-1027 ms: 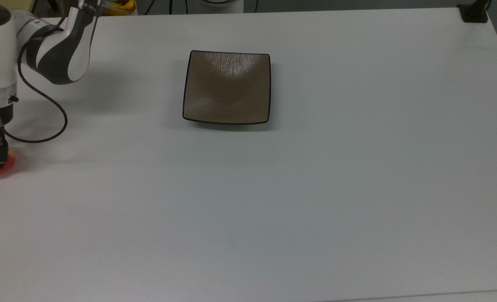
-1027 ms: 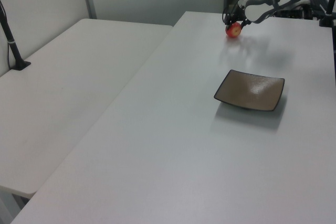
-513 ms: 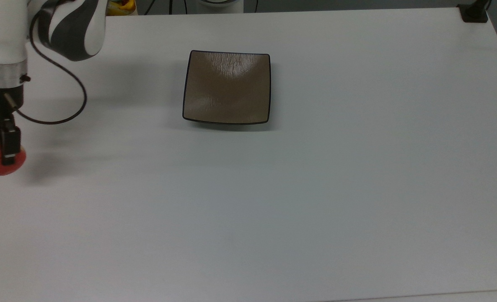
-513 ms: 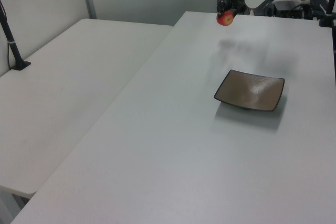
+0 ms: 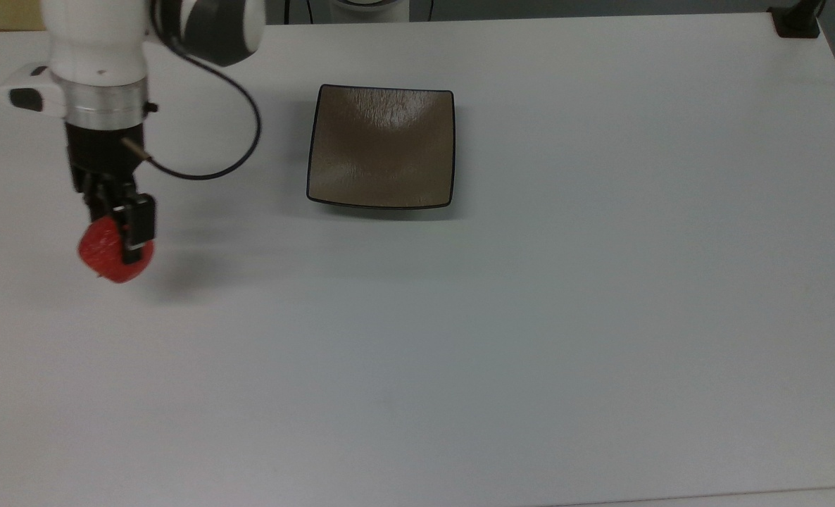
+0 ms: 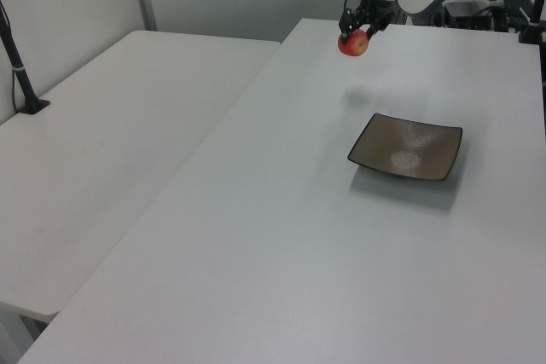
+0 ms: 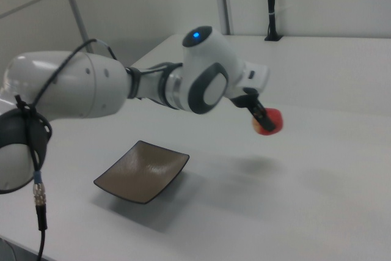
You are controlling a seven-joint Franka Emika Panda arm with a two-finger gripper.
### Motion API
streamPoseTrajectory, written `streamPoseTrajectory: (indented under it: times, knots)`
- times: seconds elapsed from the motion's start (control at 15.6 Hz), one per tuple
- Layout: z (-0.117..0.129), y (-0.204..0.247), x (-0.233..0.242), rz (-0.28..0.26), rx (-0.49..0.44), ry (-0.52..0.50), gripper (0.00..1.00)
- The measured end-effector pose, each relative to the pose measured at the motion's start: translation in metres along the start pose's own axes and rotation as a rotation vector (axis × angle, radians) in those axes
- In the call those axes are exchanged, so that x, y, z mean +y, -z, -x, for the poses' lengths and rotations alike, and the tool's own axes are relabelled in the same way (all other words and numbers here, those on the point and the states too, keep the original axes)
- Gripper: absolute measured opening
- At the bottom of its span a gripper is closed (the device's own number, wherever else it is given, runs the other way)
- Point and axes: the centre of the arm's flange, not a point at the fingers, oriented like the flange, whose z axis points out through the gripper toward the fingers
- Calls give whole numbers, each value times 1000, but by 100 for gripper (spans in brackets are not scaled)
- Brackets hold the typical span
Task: Apples placed on a ceramic plate
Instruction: 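Lift the apple and carry it over the brown plate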
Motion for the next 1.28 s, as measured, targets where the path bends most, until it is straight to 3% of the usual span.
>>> streamPoseTrajectory:
  times: [0.39,0.71,1.09,1.28]
  knots:
    - [68,32,-71,12,-150,126,73]
    - [157,55,-129,37,-263,284,73]
    - [231,77,-157,64,-340,408,76]
    - [249,77,-159,71,-359,436,100]
